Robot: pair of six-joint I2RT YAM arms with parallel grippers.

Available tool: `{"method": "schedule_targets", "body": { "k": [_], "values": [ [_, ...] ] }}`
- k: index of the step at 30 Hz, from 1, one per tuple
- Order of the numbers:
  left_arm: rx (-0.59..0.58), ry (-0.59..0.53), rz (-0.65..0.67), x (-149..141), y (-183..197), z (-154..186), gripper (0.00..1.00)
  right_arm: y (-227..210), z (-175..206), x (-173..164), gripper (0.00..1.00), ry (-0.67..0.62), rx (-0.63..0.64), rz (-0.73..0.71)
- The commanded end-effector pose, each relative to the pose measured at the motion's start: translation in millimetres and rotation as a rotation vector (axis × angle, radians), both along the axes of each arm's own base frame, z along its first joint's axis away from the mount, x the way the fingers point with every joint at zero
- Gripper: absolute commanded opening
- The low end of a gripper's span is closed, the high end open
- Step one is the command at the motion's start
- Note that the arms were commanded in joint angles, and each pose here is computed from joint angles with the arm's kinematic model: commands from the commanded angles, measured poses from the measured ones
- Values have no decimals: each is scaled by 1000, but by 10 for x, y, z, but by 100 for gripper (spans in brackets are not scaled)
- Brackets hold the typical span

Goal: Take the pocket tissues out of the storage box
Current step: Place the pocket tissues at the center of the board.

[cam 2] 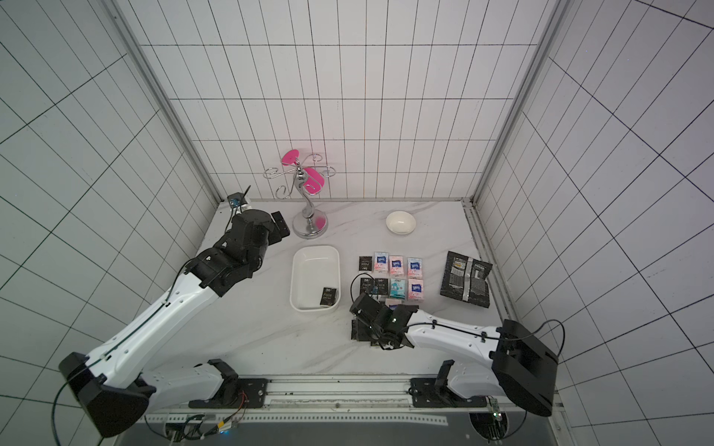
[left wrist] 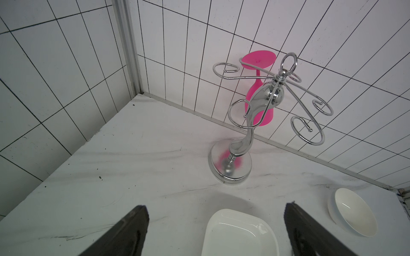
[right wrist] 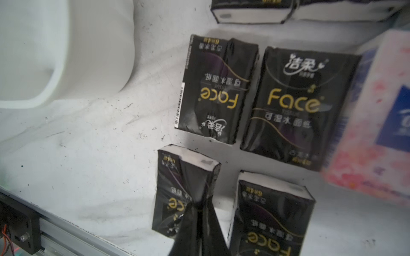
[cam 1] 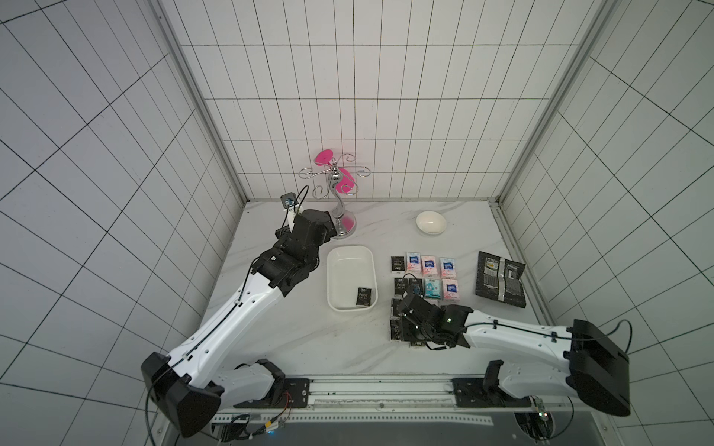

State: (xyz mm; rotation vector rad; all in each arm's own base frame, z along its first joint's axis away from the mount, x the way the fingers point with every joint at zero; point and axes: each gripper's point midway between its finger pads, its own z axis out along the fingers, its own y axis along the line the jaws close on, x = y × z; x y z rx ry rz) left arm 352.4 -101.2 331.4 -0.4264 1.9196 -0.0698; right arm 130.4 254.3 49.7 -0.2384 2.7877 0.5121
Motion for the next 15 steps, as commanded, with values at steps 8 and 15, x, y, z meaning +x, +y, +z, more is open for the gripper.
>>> {"method": "schedule_targets", "body": {
  "k": [8,15],
  "values": [
    [-13,-33,-2,-1,-3,103,98,-118,-122,68,9,-25,-47,-97],
    [-9,-30,5,-12,30,91,99,-152,20,95,30,-56,-58,-83]
  ]
}}
